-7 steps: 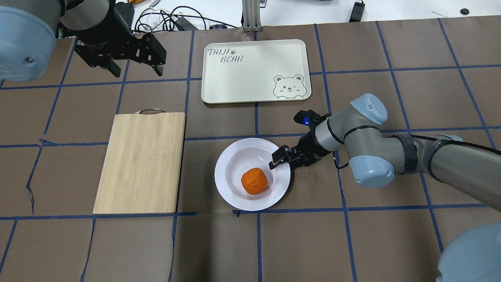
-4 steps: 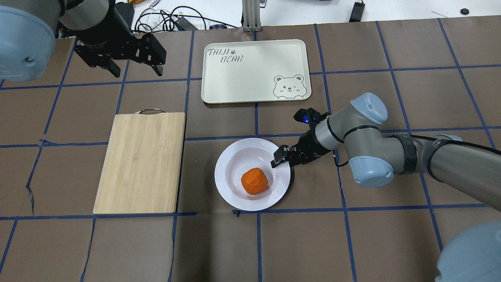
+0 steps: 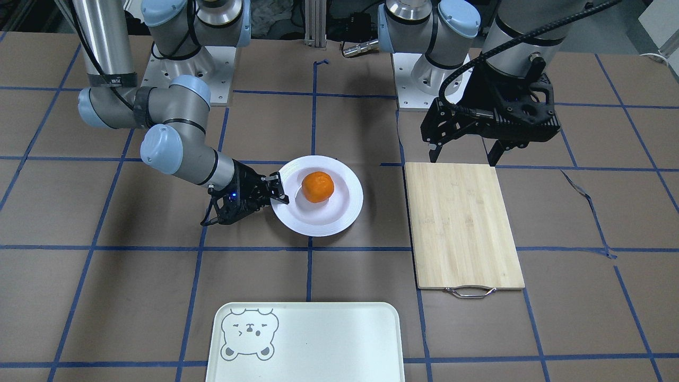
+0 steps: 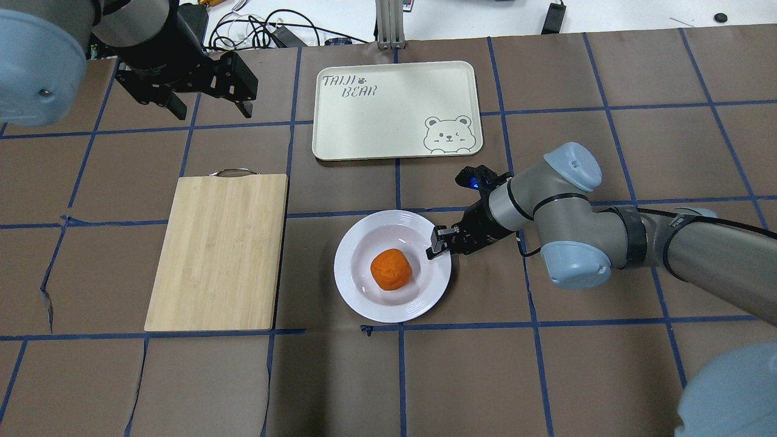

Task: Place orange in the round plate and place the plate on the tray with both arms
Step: 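Lift the bowl with the right gripper and carry it onto the bear tray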

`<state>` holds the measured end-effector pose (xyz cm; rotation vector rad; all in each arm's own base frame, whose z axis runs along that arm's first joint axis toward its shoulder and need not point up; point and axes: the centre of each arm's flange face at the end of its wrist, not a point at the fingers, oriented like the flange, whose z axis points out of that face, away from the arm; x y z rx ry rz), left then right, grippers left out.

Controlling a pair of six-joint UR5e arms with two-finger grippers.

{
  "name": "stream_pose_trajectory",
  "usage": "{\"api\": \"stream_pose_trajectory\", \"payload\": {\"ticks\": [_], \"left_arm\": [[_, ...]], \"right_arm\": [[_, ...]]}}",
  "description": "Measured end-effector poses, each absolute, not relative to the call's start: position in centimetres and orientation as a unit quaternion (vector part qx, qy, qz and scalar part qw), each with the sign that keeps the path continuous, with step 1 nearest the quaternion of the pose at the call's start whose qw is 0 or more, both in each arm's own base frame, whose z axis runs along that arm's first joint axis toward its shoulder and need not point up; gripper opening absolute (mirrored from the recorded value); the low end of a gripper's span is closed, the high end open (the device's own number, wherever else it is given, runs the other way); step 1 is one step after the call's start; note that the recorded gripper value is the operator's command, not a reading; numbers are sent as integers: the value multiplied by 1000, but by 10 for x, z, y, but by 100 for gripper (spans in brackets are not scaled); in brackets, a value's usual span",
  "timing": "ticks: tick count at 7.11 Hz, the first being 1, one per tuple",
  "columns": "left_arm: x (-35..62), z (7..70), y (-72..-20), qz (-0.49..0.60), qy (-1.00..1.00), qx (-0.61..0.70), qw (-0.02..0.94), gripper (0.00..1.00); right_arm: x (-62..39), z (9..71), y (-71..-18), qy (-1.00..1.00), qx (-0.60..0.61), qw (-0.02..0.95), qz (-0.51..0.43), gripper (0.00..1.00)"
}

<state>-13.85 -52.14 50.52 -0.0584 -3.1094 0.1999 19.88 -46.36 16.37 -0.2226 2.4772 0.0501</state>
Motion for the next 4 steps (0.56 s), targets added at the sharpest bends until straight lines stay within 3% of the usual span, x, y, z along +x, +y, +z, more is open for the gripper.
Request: {"api": "stream_pose_trajectory", "payload": {"ticks": [4], "left_arm": [[-138, 506, -521, 64, -998, -18, 13, 100]], "right_arm": [[194, 176, -470, 926, -67, 370, 8, 0]]}}
